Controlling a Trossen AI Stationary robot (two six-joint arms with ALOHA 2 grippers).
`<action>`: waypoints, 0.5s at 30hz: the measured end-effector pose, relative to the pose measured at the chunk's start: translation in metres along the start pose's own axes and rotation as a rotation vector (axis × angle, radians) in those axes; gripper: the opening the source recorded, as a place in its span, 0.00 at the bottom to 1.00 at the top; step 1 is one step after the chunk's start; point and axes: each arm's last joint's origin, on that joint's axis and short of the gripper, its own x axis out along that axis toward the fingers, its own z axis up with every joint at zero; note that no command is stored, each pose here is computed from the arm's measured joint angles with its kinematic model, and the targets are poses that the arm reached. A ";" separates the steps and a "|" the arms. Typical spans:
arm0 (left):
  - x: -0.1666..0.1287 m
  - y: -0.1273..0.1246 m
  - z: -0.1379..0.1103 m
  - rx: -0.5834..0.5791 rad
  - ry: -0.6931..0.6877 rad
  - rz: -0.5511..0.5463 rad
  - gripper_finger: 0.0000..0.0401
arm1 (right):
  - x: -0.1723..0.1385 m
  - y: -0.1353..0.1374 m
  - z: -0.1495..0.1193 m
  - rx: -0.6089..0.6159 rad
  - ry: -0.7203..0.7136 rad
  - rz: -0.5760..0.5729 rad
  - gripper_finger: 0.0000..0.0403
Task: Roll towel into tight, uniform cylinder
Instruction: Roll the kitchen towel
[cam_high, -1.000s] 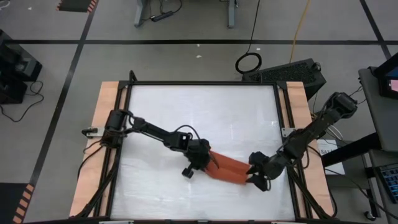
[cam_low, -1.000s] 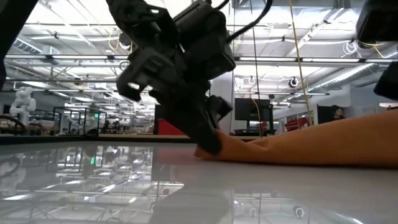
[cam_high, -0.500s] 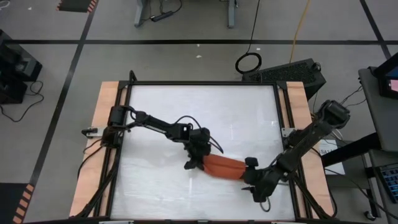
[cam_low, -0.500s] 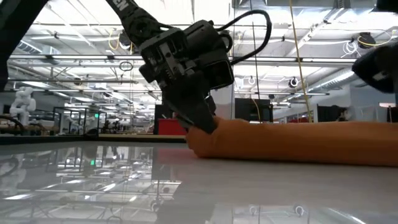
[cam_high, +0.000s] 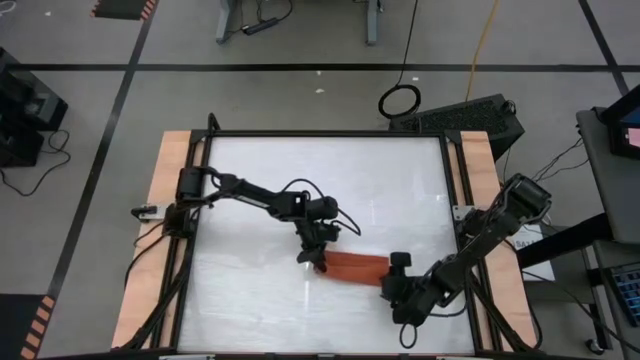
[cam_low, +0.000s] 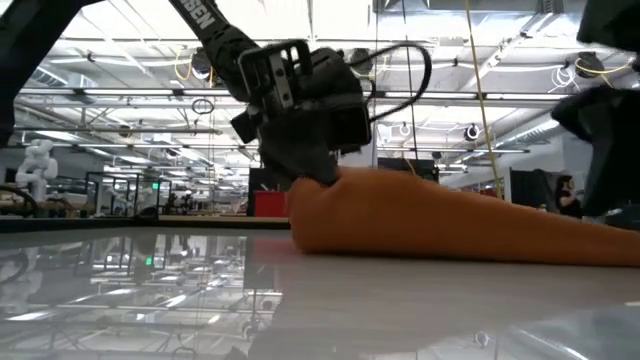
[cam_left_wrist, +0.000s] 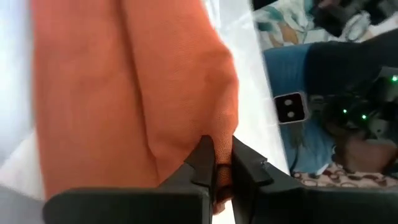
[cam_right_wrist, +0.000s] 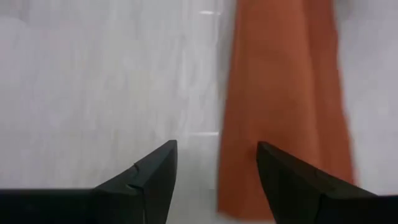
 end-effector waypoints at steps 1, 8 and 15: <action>0.000 0.002 -0.001 -0.022 0.006 0.004 0.07 | -0.002 0.001 0.003 -0.019 -0.001 -0.012 0.52; 0.007 0.014 -0.007 -0.087 0.034 0.000 0.07 | -0.009 0.000 0.006 -0.154 0.040 -0.067 0.53; 0.006 0.016 -0.007 -0.109 0.032 0.004 0.07 | -0.005 -0.006 -0.004 -0.116 0.085 -0.112 0.58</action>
